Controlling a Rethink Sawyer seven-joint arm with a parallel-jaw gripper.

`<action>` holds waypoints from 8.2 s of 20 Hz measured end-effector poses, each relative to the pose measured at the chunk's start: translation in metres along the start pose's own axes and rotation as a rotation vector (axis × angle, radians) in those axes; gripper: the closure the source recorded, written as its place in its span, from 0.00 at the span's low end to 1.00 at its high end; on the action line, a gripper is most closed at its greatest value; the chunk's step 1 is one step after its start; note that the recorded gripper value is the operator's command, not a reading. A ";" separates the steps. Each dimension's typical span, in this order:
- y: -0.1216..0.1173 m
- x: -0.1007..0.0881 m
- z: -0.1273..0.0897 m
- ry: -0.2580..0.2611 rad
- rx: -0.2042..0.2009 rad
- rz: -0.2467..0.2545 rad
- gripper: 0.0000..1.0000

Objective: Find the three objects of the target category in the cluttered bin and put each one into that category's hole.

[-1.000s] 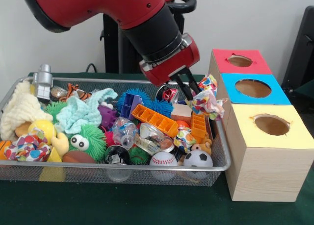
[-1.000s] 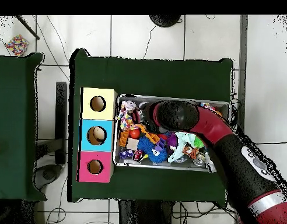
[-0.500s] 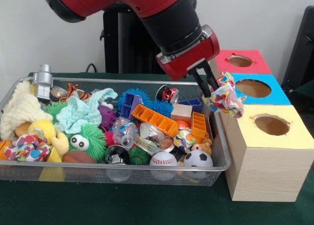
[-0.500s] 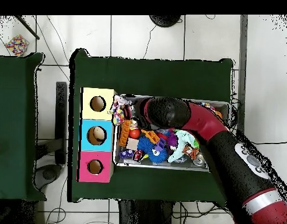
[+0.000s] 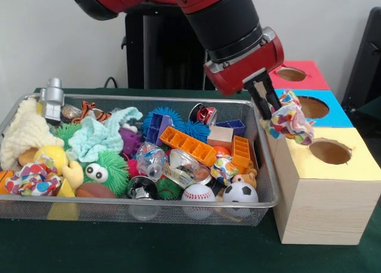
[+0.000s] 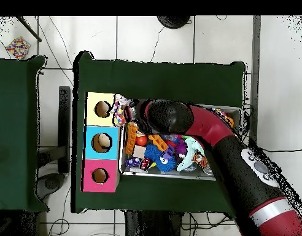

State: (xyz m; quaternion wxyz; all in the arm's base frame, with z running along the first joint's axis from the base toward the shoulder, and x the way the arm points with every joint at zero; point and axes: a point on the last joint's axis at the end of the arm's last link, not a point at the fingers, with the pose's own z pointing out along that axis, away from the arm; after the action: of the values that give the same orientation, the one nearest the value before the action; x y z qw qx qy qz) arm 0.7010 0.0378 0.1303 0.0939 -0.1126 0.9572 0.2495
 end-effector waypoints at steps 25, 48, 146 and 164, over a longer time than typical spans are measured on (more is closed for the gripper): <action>0.078 -0.013 0.051 0.000 -0.006 -0.093 1.00; 0.035 -0.014 0.060 -0.050 0.086 -0.047 1.00; 0.050 -0.015 0.085 -0.058 0.060 0.001 1.00; 0.053 0.004 0.097 0.050 0.067 0.032 1.00</action>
State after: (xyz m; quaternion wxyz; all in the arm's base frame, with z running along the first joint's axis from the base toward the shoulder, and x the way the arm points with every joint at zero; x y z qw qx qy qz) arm 0.6954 0.1302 0.0701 0.0698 -0.1000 0.9687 0.2160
